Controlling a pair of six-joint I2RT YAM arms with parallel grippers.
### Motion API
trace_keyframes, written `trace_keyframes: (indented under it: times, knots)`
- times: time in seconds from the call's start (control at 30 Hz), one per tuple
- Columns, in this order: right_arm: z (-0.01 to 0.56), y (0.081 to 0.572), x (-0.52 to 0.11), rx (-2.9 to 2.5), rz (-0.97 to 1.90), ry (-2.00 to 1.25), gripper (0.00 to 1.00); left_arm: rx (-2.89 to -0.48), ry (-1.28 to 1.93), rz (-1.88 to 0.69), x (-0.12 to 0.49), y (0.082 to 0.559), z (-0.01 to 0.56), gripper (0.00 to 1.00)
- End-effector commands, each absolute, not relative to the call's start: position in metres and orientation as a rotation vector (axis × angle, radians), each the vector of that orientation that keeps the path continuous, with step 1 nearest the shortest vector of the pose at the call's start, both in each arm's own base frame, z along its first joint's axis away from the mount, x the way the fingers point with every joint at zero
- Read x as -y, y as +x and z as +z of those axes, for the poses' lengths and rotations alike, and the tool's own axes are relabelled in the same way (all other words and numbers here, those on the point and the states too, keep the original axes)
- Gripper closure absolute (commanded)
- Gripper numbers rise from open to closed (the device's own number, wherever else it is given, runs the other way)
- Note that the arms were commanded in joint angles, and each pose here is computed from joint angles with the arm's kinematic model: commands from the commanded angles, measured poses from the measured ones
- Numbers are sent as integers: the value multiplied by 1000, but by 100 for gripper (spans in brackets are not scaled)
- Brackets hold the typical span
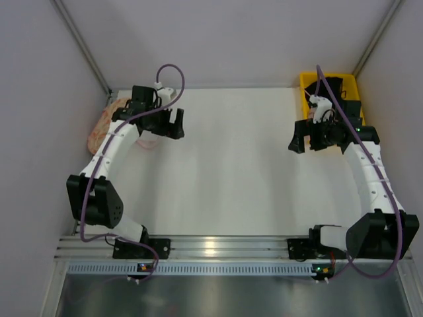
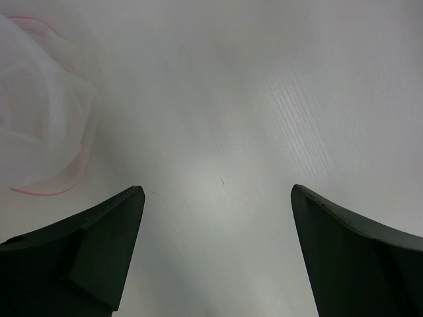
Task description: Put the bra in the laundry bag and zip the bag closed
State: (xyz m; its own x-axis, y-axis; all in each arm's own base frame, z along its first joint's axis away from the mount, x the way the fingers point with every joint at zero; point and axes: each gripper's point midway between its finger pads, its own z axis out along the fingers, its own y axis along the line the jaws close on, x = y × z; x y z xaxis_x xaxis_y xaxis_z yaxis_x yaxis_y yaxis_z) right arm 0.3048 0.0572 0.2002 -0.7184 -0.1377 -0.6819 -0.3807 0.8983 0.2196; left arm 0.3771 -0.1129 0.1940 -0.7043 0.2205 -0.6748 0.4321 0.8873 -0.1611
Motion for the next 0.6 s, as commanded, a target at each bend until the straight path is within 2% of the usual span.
trace_keyframes:
  times: [0.0, 0.1, 0.17, 0.37, 0.5, 0.57]
  knots:
    - [210, 312, -56, -2314, 445, -377, 1, -2348, 329, -331, 97, 395, 212, 2]
    - [212, 313, -54, -2312, 430, -381, 1, -2335, 218, -563, 95, 412, 228, 2]
    - [213, 314, -53, -2314, 420, -387, 0, -2320, 11, -648, 47, 437, 233, 2]
    - [212, 314, -50, -2327, 401, -391, 1, -2308, -255, -398, -61, 480, 219, 4]
    - [210, 316, -49, -2342, 393, -393, 1, -2286, -390, -407, -104, 500, 207, 13]
    - [210, 317, -48, -2352, 393, -392, 0, -2268, -443, -440, -123, 509, 198, 23]
